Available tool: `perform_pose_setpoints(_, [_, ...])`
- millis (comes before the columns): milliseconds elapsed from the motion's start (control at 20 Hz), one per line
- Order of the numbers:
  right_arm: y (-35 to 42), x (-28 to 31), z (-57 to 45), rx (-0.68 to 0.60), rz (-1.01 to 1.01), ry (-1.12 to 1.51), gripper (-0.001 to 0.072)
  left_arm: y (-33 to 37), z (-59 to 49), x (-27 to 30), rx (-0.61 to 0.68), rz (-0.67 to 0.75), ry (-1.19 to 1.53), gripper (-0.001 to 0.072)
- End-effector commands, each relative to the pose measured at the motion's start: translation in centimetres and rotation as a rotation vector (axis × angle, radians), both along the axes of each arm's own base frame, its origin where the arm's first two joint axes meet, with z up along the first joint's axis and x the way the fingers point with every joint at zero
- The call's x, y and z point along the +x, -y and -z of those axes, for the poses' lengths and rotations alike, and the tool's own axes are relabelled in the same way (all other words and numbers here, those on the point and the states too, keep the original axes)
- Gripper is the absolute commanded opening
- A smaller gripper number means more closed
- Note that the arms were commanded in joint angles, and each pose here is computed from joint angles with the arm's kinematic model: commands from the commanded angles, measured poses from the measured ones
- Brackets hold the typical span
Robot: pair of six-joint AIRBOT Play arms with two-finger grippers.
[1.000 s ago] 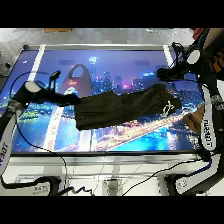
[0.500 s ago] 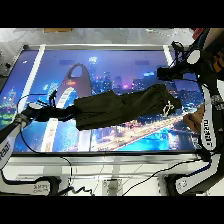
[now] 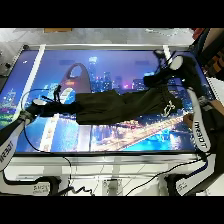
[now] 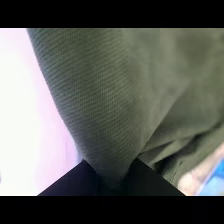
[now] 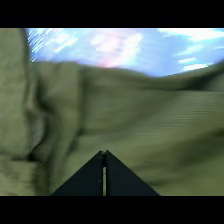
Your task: Fold the clothes and pants, and hang the long-sleeved shirts on hangers.
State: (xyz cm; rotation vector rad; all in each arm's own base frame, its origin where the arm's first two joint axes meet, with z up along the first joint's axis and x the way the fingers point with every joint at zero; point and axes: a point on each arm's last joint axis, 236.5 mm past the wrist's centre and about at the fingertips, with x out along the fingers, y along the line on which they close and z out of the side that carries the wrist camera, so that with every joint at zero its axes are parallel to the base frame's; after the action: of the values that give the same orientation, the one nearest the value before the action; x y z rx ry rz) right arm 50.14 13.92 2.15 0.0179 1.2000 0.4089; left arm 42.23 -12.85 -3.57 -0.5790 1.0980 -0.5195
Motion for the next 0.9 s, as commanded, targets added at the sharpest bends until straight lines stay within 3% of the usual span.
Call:
perform_pose_setpoints(0, [-8.6, -2.6, 3.9, 0.109, -0.103, -0.06, 0.0022, -2.8, -4.8, -1.6, 0.101, 0.077, 0.015, 0.0013])
perform_pose_setpoints(200, [-23.1, -7.5, 7.0, 0.318, -0.181, -0.137, 0.0022, -6.8, -11.9, -4.2, 0.249, 0.071, 0.096, 0.0014])
perform_pose_setpoints(450, [-34.4, -16.7, 8.8, 0.303, -0.393, -0.095, 0.0022, -9.7, -19.0, -3.4, 0.333, -0.07, 0.332, 0.0014])
perform_pose_setpoints(650, [-31.6, -15.3, 9.2, 0.168, -0.382, -0.057, 0.0022, -4.0, -19.2, -2.7, 0.164, 0.008, 0.327, 0.0014])
perform_pose_setpoints(850, [-20.3, -7.9, 7.4, 0.004, -0.246, -0.024, 0.0022, 6.0, -16.5, -1.1, 0.017, 0.128, 0.297, 0.0014])
